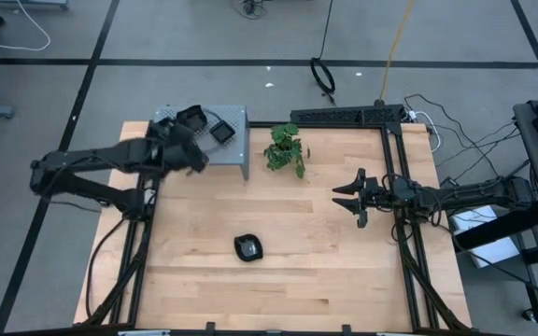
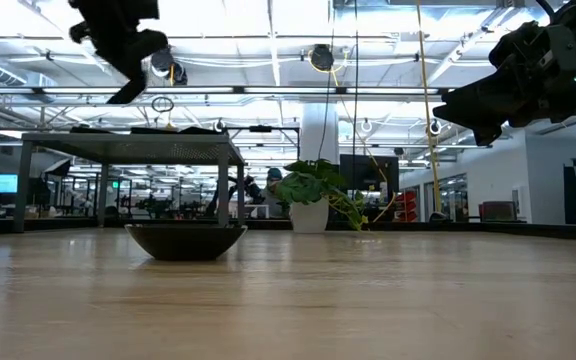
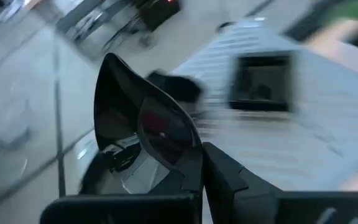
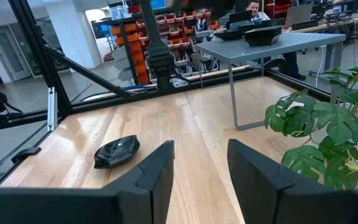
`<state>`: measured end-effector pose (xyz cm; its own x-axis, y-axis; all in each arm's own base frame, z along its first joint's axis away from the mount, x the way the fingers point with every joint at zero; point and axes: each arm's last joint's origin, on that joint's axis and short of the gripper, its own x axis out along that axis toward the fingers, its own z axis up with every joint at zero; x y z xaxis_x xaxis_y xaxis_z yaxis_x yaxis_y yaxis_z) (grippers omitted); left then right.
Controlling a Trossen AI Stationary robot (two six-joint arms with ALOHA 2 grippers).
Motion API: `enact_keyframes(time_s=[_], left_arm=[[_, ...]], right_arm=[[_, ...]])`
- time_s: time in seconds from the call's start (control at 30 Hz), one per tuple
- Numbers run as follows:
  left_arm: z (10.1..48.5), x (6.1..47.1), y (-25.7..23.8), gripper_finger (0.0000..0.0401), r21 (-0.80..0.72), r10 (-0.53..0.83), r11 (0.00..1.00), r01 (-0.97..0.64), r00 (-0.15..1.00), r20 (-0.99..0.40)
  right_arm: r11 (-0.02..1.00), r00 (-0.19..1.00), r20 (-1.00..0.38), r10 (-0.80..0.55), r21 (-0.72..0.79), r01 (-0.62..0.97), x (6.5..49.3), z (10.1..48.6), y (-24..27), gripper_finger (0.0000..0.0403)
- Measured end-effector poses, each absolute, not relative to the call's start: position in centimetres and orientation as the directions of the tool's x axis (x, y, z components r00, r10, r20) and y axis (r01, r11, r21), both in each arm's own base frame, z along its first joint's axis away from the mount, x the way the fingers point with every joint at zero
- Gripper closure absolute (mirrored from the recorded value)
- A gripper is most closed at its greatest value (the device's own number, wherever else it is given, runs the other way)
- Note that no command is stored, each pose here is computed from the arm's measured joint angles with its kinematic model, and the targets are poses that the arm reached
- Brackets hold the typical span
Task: Pick & Place Mini shaped plates
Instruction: Stack the black leaf plate on top of the black leaf plate on the shelf
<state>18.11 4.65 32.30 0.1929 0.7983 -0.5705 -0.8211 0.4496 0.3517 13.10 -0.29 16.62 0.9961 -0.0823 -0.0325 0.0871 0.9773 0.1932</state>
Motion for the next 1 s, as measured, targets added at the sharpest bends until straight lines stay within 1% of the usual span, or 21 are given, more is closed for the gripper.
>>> enact_keyframes(time_s=[0.17,0.23,0.27,0.37,0.5,0.6,0.77,0.9,1.0], left_arm=[[32.6,16.2,7.8,0.0393,0.251,0.818,0.228,-0.941,0.045,-0.573],[32.6,15.7,8.9,0.0392,0.245,0.814,0.168,-0.955,-0.006,-0.581],[32.5,15.4,9.4,0.0395,0.251,0.804,0.155,-0.955,-0.026,-0.595],[32.1,14.9,10.7,0.0396,0.249,0.747,0.152,-0.957,-0.054,-0.663],[31.6,14.4,11.8,0.0393,0.231,0.686,0.164,-0.959,-0.057,-0.726],[31.5,14.2,12.4,0.0397,0.245,0.671,0.163,-0.956,-0.075,-0.738],[31.3,13.9,13.0,0.039,0.268,0.661,0.154,-0.951,-0.102,-0.744],[31.1,13.9,13.2,0.0397,0.252,0.634,0.174,-0.952,-0.087,-0.769],[31.1,13.9,13.3,0.0389,0.249,0.631,0.176,-0.952,-0.085,-0.771]], right_arm=[[0.977,0.996,-0.032,-0.083,0.193,0.087,13.1,16.6,-0.3,0.0261],[0.977,0.996,-0.033,-0.082,0.193,0.087,13.1,16.6,-0.3,0.0261],[0.977,0.996,-0.033,-0.082,0.193,0.087,13.1,16.6,-0.3,0.0261],[0.977,0.996,-0.032,-0.083,0.193,0.087,13.1,16.6,-0.3,0.0261],[0.977,0.996,-0.033,-0.082,0.193,0.087,13.1,16.6,-0.3,0.0261],[0.977,0.996,-0.033,-0.082,0.193,0.087,13.1,16.6,-0.3,0.0261],[0.977,0.996,-0.033,-0.082,0.193,0.087,13.1,16.6,-0.3,0.0261],[0.977,0.996,-0.033,-0.082,0.193,0.087,13.1,16.6,-0.3,0.0261],[0.977,0.996,-0.033,-0.082,0.193,0.087,13.1,16.6,-0.3,0.0261]])
